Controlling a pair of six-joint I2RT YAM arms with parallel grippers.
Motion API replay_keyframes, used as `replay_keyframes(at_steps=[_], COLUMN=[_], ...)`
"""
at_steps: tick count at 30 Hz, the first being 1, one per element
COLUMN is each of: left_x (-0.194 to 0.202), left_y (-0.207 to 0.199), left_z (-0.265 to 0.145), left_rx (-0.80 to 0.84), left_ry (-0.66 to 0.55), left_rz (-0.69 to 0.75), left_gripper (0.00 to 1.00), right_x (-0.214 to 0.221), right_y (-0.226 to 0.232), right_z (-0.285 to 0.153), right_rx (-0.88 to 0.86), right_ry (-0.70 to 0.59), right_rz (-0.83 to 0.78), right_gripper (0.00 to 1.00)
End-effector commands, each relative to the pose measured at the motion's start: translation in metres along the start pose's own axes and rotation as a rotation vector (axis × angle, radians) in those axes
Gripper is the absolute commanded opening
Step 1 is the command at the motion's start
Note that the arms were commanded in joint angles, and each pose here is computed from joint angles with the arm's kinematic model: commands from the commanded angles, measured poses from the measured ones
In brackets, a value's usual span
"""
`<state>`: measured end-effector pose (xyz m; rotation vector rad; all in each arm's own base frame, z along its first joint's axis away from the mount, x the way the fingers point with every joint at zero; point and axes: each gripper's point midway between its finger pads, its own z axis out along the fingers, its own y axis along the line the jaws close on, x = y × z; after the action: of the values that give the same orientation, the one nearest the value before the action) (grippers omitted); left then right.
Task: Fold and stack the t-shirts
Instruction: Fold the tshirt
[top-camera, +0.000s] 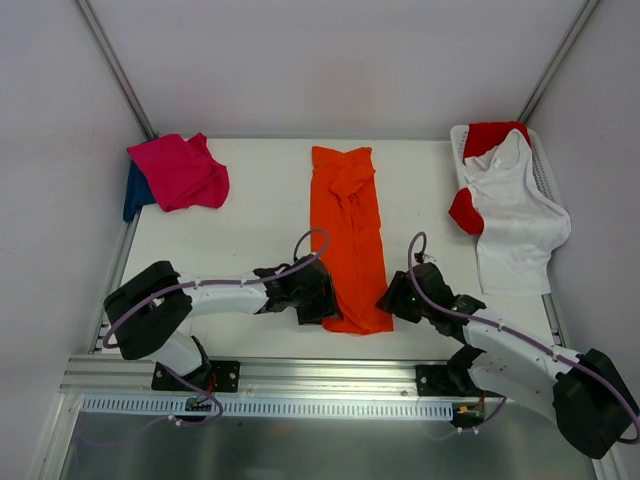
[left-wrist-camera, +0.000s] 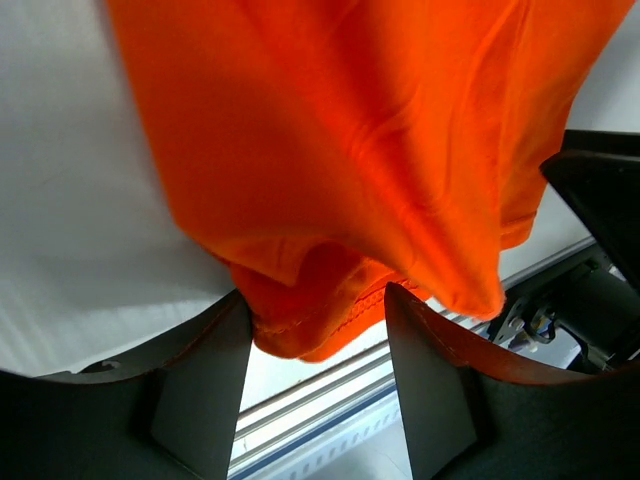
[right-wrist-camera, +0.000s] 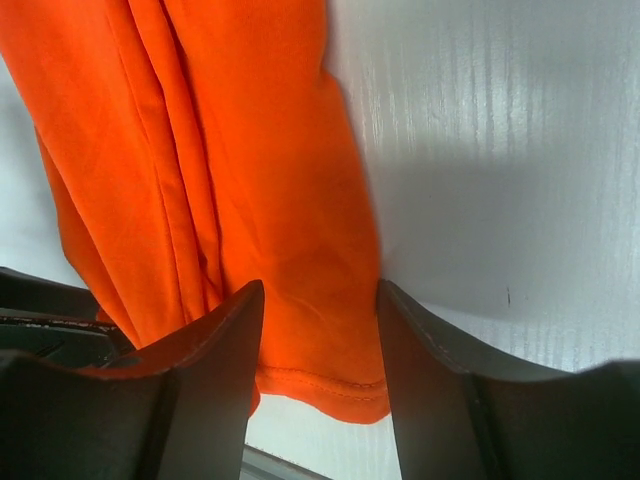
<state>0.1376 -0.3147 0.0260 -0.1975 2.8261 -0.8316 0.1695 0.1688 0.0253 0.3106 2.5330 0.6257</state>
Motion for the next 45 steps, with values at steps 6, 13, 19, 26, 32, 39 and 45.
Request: replay_keyframes(at_steps=[6, 13, 19, 26, 32, 39, 45], left_x=[-0.003, -0.004, -0.007, -0.012, -0.012, -0.015, -0.030], left_y=[0.002, 0.002, -0.006, -0.003, -0.026, -0.044, -0.073], left_z=[0.014, 0.013, -0.001, -0.021, -0.048, -0.078, -0.095], left_rx=[-0.045, -0.046, -0.019, -0.032, 0.047, 0.102, 0.160], left_ry=[-0.001, -0.003, -0.023, -0.071, -0.070, -0.090, -0.116], left_rz=[0.042, 0.044, 0.080, 0.112, 0.141, 0.167, 0.206], left_gripper=[0.34, 0.00, 0.00, 0.00, 0.00, 0.00, 0.00], right_x=[0.011, 0.011, 0.008, -0.010, -0.018, -0.020, -0.031], right_y=[-0.015, -0.014, -0.005, 0.008, 0.020, 0.021, 0.030], right_z=[0.004, 0.005, -0.001, -0.031, -0.059, -0.073, -0.072], right_rx=[0.046, 0.049, 0.019, -0.013, -0.041, -0.037, -0.015], right_ry=[0.032, 0.036, 0.040, -0.024, -0.026, -0.029, -0.027], right_rz=[0.011, 0.009, 0.013, 0.005, 0.012, 0.012, -0.011], right_gripper=[0.23, 0.01, 0.00, 0.00, 0.01, 0.00, 0.01])
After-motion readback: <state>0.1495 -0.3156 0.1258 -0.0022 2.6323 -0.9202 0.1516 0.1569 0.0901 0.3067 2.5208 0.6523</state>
